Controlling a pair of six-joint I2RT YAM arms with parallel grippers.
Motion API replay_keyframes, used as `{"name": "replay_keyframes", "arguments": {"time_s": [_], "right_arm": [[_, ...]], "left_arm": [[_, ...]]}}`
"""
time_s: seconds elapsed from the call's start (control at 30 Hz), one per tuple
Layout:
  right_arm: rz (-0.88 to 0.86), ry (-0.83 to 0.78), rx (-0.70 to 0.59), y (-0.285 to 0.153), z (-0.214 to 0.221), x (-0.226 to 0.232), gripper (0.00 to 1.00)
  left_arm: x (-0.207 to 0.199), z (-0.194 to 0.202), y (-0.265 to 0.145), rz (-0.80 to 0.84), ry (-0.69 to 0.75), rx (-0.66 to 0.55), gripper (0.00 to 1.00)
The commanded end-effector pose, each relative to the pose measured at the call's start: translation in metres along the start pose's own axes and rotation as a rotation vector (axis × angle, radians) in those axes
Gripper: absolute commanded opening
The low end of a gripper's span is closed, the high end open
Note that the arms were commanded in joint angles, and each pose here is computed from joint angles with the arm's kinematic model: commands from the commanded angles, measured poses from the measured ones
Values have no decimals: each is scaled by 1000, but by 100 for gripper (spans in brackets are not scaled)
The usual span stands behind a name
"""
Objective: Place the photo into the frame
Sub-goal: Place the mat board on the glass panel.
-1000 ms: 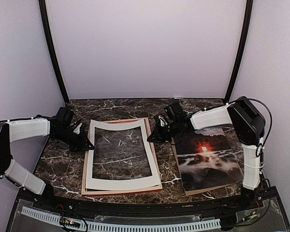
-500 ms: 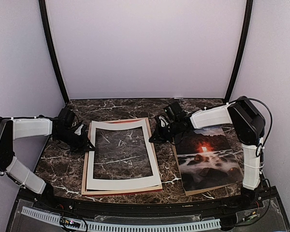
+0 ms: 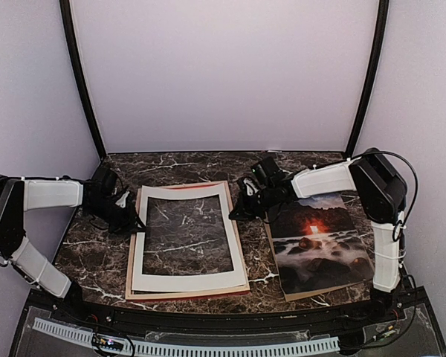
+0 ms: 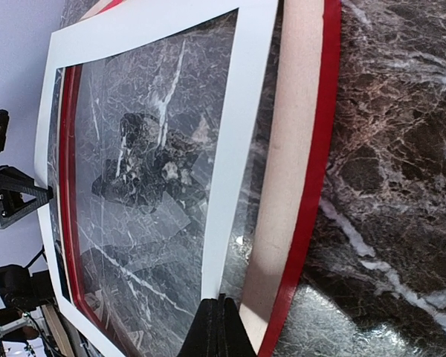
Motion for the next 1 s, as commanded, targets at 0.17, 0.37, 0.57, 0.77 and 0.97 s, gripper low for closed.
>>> {"name": "replay_keyframes", "arguments": {"time_s": [0.17, 0.37, 0.57, 0.77, 0.97], "right_arm": [[-8, -24, 7, 6, 2, 9, 0], [-8, -25, 12, 8, 4, 11, 0], [-7, -26, 12, 9, 4, 12, 0], [-4, -26, 18, 10, 6, 12, 0], [-2, -30, 16, 9, 6, 15, 0]], "left_arm": [[0, -7, -4, -29, 23, -25, 14], [1, -7, -5, -44, 23, -38, 17], [2, -9, -4, -53, 24, -36, 21], [2, -10, -6, -73, 30, -49, 23], [1, -13, -6, -77, 37, -51, 24]]}}
Point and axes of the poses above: each gripper's point midway between its finger pads, its own y axis out along the fingers, its own x axis along the line the jaws close on, z = x × y, the point moved 10 cm from there along -y, back along the fingers, and after that the axes turned 4 degrees about -y, right-handed, at the moved point
